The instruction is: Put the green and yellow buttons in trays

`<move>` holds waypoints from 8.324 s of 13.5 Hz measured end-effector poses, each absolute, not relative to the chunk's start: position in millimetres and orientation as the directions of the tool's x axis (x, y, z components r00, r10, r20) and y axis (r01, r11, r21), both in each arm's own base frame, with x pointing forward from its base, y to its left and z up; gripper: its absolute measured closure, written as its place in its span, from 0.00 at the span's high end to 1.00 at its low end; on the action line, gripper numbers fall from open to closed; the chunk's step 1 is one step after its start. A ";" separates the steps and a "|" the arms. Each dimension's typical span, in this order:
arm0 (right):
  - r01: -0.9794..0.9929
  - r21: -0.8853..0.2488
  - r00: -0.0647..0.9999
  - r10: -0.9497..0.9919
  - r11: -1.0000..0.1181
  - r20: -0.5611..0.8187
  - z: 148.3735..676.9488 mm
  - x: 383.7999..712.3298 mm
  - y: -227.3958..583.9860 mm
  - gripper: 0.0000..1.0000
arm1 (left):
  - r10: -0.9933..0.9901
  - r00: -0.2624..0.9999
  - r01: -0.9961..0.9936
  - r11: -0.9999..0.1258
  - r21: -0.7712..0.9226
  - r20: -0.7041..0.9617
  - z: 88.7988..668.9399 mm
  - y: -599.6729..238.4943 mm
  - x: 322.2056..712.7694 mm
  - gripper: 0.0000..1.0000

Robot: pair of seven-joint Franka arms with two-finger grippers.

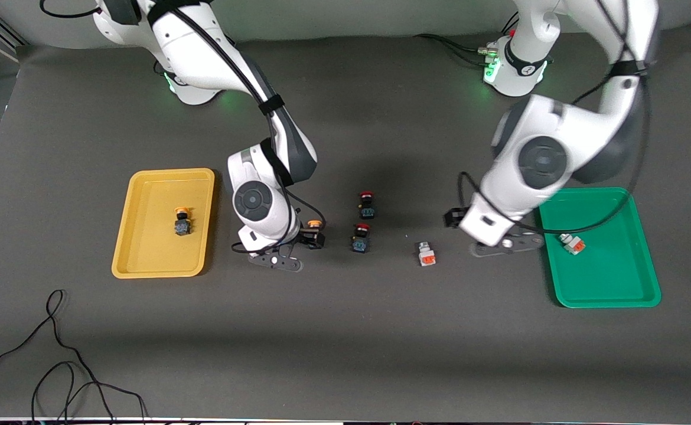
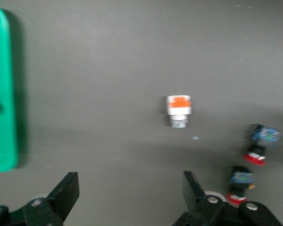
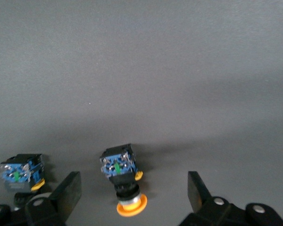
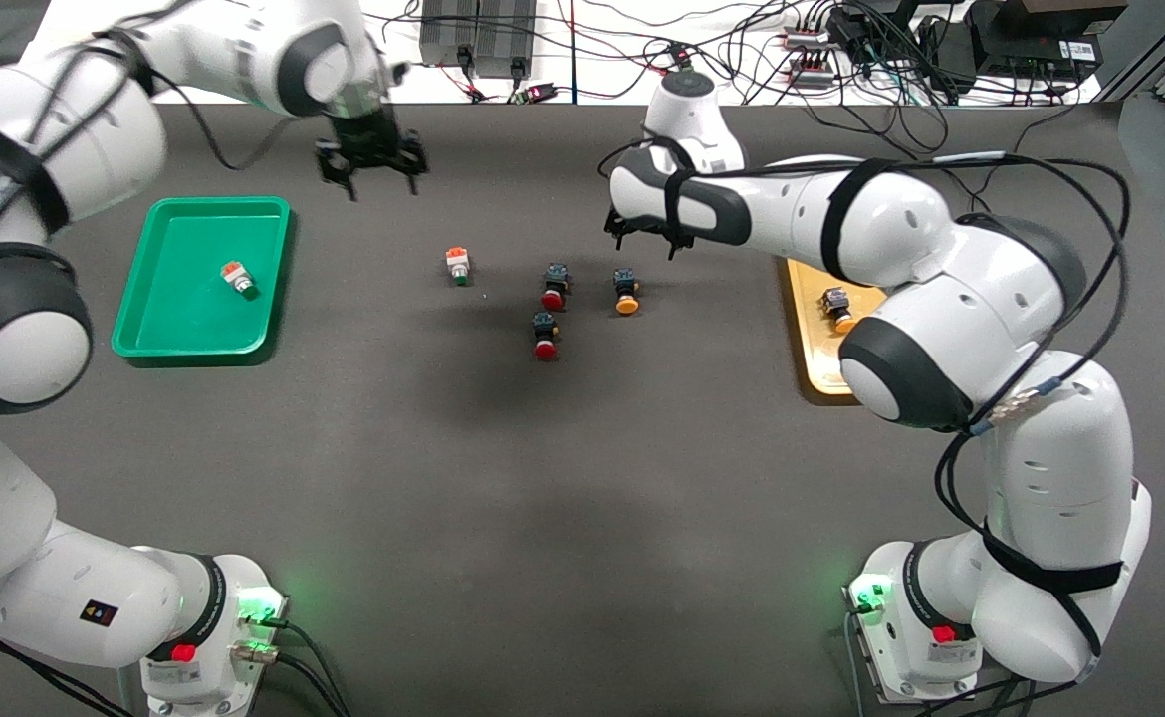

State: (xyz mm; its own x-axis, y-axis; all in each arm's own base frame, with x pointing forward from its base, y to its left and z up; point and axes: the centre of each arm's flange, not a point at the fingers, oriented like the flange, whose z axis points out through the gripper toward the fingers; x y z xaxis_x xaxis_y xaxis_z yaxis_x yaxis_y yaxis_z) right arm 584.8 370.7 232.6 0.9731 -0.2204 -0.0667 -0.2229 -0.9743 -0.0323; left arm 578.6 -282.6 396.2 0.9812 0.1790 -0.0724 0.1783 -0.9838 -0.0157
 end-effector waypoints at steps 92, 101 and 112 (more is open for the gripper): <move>-0.018 -0.055 0.963 -0.002 -0.998 -0.271 593.7 606.7 9.1 1.00 | 0.020 0.999 0.019 -1.000 -0.006 -0.036 602.5 -29.3 555.0 0.99; 0.056 0.017 0.975 0.051 -0.998 -0.217 610.5 585.6 23.6 1.00 | 0.029 0.999 0.028 -0.999 -0.015 -0.039 602.9 -23.5 554.3 0.99; 0.067 0.063 0.996 0.063 -0.996 -0.055 600.9 529.4 30.6 1.00 | 0.030 0.998 0.029 -0.999 -0.019 -0.053 602.5 -23.5 552.1 1.00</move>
